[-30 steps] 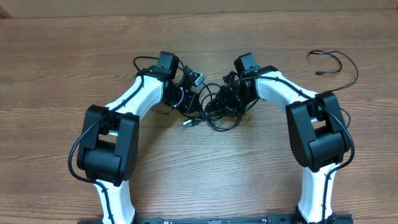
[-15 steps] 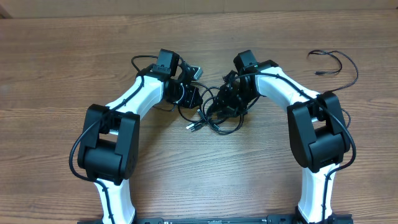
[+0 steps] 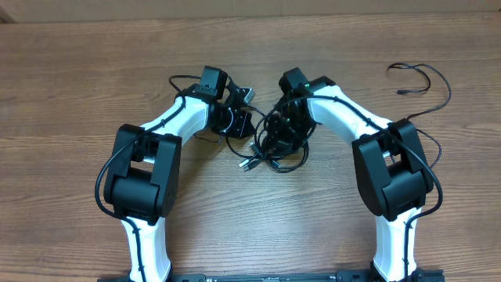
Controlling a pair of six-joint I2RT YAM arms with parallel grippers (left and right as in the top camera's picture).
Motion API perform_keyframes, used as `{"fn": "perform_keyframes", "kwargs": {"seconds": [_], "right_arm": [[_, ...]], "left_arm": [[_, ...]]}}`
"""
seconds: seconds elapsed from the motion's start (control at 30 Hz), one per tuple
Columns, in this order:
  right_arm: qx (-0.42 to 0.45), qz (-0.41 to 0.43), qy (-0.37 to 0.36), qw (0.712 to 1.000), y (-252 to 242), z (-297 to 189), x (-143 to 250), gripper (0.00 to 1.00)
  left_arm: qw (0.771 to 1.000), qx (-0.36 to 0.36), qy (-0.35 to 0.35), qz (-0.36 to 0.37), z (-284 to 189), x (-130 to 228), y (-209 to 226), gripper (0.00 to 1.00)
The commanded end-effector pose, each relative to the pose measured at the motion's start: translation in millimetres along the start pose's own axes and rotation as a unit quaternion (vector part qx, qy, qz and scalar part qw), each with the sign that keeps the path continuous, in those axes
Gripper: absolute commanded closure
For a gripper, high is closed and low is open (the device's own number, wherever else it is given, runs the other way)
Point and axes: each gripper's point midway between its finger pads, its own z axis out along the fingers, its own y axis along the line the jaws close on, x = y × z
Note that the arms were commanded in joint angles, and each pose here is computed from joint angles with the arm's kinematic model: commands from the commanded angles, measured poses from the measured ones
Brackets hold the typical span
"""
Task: Untangle cables
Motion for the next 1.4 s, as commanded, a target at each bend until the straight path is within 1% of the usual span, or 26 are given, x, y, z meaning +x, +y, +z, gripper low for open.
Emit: {"fn": "perform_keyframes", "kwargs": {"seconds": [0.0, 0.07, 0.13, 0.27, 0.3, 0.37, 1.17, 1.37], "right_arm": [[0.017, -0.011, -0.044, 0.999, 13, -31, -13, 0.74], [0.034, -0.01, -0.051, 0.998, 9, -34, -14, 0.71], [0.045, -0.009, -0.056, 0.997, 5, -35, -16, 0.7], [0.08, 0.005, -0.055, 0.995, -10, -34, -12, 0.72], [0.084, 0.005, -0.051, 0.995, -11, -33, -10, 0.74], [0.085, 0.004, -0.047, 0.995, -11, -30, -8, 0.75], [0.098, -0.024, -0.026, 0.995, 10, -12, 16, 0.75], [0.118, -0.021, -0.039, 0.992, 4, -13, 12, 0.75]], "left_arm": [[0.999, -0.044, -0.002, -0.027, 2, -1, 16, 0.96], [0.997, -0.057, -0.005, -0.047, 2, -2, 21, 0.96], [0.997, -0.056, -0.007, -0.05, 1, -2, 21, 0.96], [0.997, -0.055, -0.007, -0.05, 2, -2, 21, 0.96], [0.997, -0.053, -0.007, -0.05, 2, -2, 20, 0.96], [0.997, -0.053, -0.008, -0.054, 2, -3, 20, 0.96], [0.997, -0.051, -0.01, -0.052, 2, -4, 19, 0.96], [0.997, -0.051, -0.011, -0.051, 2, -5, 19, 0.96]]}}
